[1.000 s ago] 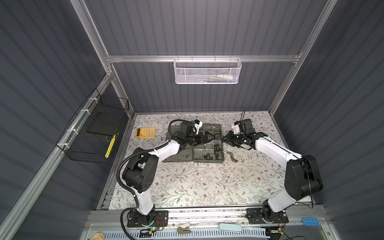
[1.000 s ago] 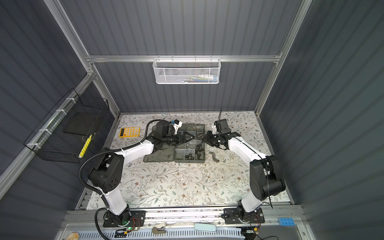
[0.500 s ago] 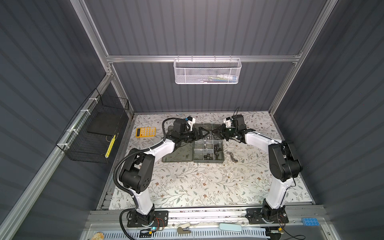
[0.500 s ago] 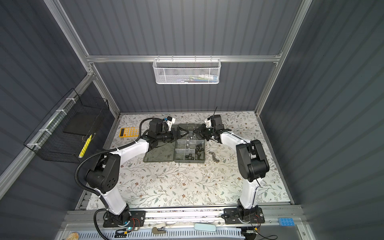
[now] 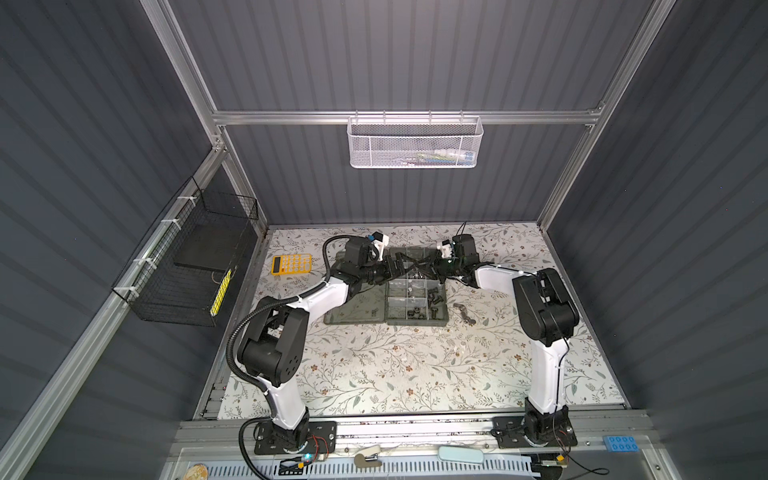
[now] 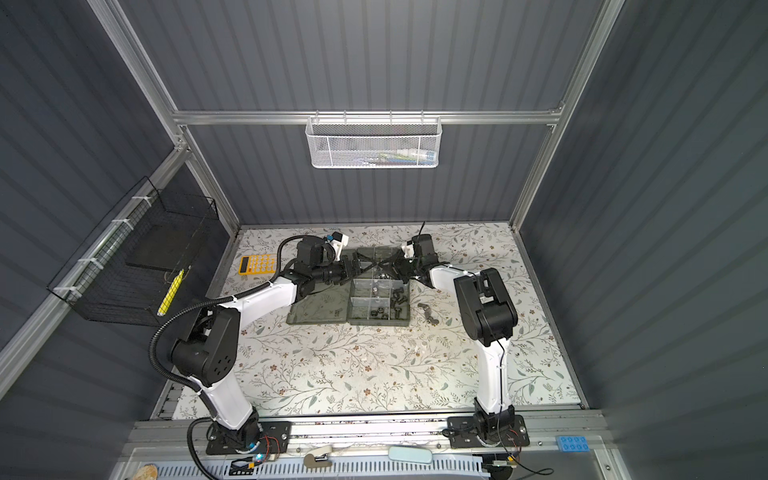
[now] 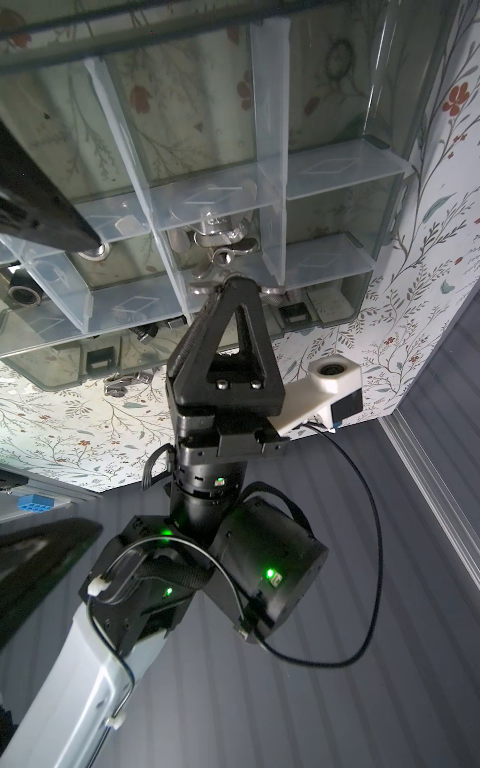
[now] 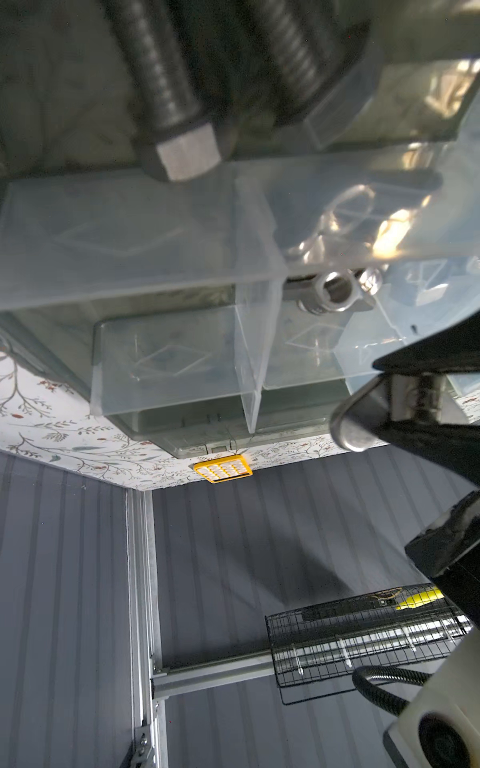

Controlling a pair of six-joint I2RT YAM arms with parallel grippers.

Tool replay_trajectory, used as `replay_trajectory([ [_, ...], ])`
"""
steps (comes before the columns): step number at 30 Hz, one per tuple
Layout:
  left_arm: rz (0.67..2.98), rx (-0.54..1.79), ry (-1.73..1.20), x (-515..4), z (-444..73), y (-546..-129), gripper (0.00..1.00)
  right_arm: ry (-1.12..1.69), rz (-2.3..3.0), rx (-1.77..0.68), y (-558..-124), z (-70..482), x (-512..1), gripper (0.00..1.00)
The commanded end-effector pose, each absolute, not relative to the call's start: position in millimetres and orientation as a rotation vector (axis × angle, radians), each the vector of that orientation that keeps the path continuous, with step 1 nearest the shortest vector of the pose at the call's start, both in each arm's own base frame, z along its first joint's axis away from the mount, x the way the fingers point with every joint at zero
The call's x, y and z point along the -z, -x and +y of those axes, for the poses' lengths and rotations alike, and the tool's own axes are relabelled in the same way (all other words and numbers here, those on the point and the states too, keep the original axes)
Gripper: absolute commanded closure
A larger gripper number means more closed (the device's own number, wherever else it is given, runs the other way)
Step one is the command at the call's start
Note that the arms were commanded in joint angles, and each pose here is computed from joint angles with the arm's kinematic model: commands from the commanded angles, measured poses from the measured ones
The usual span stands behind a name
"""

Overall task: Sort the screws and nuts into containers
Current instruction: 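Lower the wing nut into the compartment and open the right gripper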

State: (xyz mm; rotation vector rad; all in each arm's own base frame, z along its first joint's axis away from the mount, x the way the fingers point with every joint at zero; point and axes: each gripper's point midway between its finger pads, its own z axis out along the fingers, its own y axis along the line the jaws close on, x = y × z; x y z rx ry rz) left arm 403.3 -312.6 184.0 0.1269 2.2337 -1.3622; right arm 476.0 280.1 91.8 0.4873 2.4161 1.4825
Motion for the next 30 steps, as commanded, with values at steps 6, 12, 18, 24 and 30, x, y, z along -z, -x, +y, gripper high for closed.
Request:
replay_trajectory([
  [6,2.239,1.377,-0.116,-181,-311,-403,0.00,-0.494,2.387,-1.496,-486,284,-89,0.78],
  [12,2.232,1.382,-0.119,-183,-311,-403,0.00,-0.517,2.406,-1.456,-485,280,-80,0.73],
  [18,2.228,1.383,-0.120,-184,-311,-402,0.00,-0.523,2.410,-1.447,-485,278,-78,0.71],
  [24,2.229,1.386,-0.121,-184,-312,-402,0.00,-0.512,2.405,-1.439,-485,277,-84,0.70],
  [30,2.227,1.388,-0.119,-183,-311,-402,0.00,-0.482,2.395,-1.427,-485,276,-97,0.65],
])
